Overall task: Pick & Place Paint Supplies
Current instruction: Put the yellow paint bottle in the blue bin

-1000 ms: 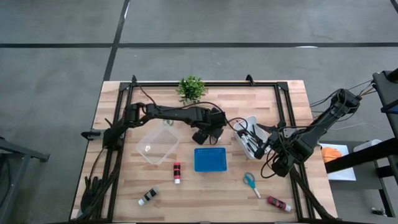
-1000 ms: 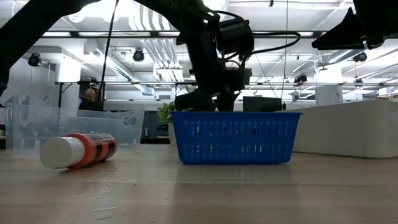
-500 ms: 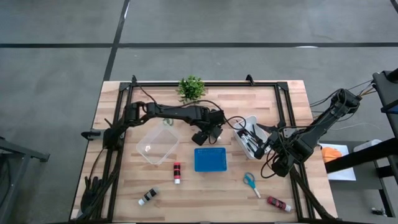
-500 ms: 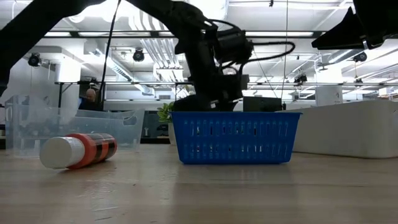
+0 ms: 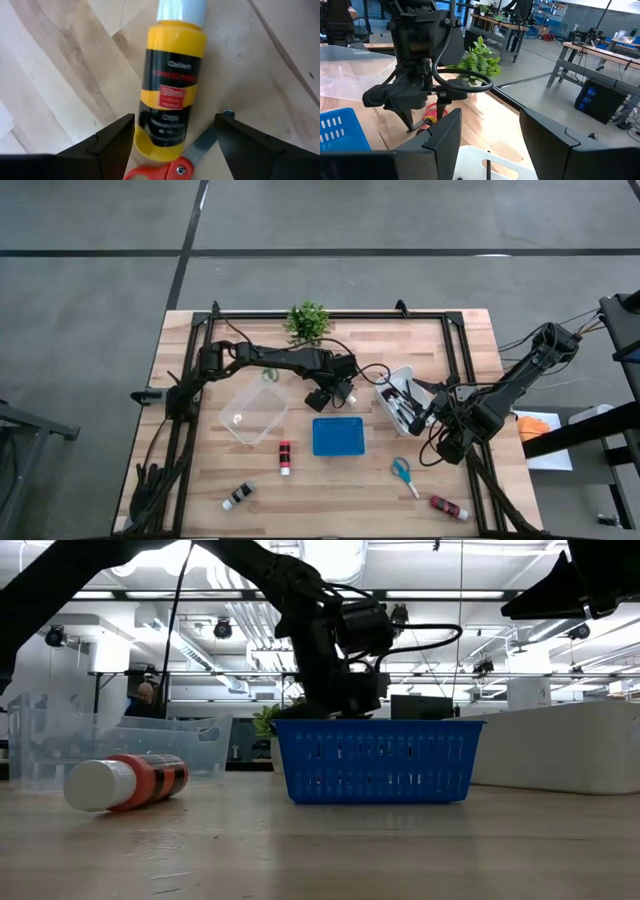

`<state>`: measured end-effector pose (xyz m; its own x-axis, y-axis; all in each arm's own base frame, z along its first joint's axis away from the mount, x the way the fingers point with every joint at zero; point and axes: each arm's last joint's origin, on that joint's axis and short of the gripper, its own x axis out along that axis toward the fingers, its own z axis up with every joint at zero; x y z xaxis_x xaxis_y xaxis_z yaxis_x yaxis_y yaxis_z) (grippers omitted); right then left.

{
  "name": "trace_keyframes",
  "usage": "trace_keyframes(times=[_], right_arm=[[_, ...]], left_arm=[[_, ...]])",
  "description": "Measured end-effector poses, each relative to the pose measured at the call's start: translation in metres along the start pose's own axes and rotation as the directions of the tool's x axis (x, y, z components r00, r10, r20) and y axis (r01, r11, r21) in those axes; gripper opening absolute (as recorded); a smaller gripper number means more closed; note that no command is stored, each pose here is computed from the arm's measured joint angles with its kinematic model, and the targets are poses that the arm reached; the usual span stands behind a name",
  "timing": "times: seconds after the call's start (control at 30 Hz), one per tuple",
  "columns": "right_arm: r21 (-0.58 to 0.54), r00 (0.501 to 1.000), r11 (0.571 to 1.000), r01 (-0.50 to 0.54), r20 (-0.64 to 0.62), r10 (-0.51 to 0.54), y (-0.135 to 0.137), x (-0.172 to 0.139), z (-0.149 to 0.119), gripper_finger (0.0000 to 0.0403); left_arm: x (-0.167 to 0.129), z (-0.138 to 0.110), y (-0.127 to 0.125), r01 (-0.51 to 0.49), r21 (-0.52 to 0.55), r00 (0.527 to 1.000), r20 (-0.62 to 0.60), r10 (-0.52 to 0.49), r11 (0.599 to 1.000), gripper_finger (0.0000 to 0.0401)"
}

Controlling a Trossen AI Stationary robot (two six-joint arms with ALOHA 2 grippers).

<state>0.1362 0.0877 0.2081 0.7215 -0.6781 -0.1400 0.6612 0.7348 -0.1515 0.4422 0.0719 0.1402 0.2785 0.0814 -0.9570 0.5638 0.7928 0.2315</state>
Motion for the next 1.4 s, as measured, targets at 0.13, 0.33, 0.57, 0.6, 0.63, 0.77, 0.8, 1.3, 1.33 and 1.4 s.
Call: trace_keyframes(times=[0.13,0.33,0.57,0.6,0.63,0.77,0.8,1.3,1.33,1.4], right_arm=[[0.000,1.000,1.000,0.000,0.001,0.000,0.000,0.000,0.000,0.0199],[0.000,1.000,1.000,0.000,0.001,0.000,0.000,0.000,0.000,0.0199],[-0.009,1.000,1.000,0.000,0.001,0.000,0.000,0.000,0.000,0.0199],[-0.016,1.000,1.000,0.000,0.001,0.000,0.000,0.000,0.000,0.0199],[-0.024,1.000,1.000,0.000,0.001,0.000,0.000,0.000,0.000,0.0199],[-0.048,1.000,0.999,-0.005,-0.003,0.005,0.001,0.000,0.000,0.0199],[-0.053,1.000,0.999,-0.007,-0.004,0.007,0.001,0.000,0.000,0.0199],[-0.375,0.972,0.898,-0.230,-0.033,0.234,0.055,0.002,0.011,0.0199],[-0.399,0.970,0.887,-0.234,-0.029,0.243,0.058,0.003,0.011,0.0199],[-0.438,0.969,0.869,-0.230,-0.022,0.246,0.064,0.004,0.009,0.0199]], left_arm=[[0.000,0.001,0.001,-0.006,-0.008,1.000,0.013,0.006,1.000,0.0255],[0.000,0.001,0.001,-0.010,-0.034,1.000,0.016,0.011,0.999,0.0162],[-0.003,0.005,-0.001,-0.031,-0.025,1.000,-0.002,0.031,0.999,0.0103],[-0.005,0.006,-0.001,-0.046,-0.021,0.999,-0.013,0.045,0.999,0.0103],[-0.007,0.007,-0.002,-0.060,-0.016,0.998,-0.027,0.059,0.998,0.0106],[-0.026,0.016,-0.002,-0.151,0.001,0.988,-0.035,0.151,0.989,0.0121],[-0.031,0.018,-0.002,-0.168,0.004,0.985,-0.030,0.168,0.986,0.0123],[-0.085,0.062,-0.028,-0.307,-0.011,0.936,0.180,0.303,0.952,0.0126],[-0.086,0.065,-0.031,-0.310,-0.004,0.933,0.190,0.305,0.951,0.0127],[-0.087,0.070,-0.038,-0.310,0.018,0.933,0.201,0.300,0.951,0.0127]])
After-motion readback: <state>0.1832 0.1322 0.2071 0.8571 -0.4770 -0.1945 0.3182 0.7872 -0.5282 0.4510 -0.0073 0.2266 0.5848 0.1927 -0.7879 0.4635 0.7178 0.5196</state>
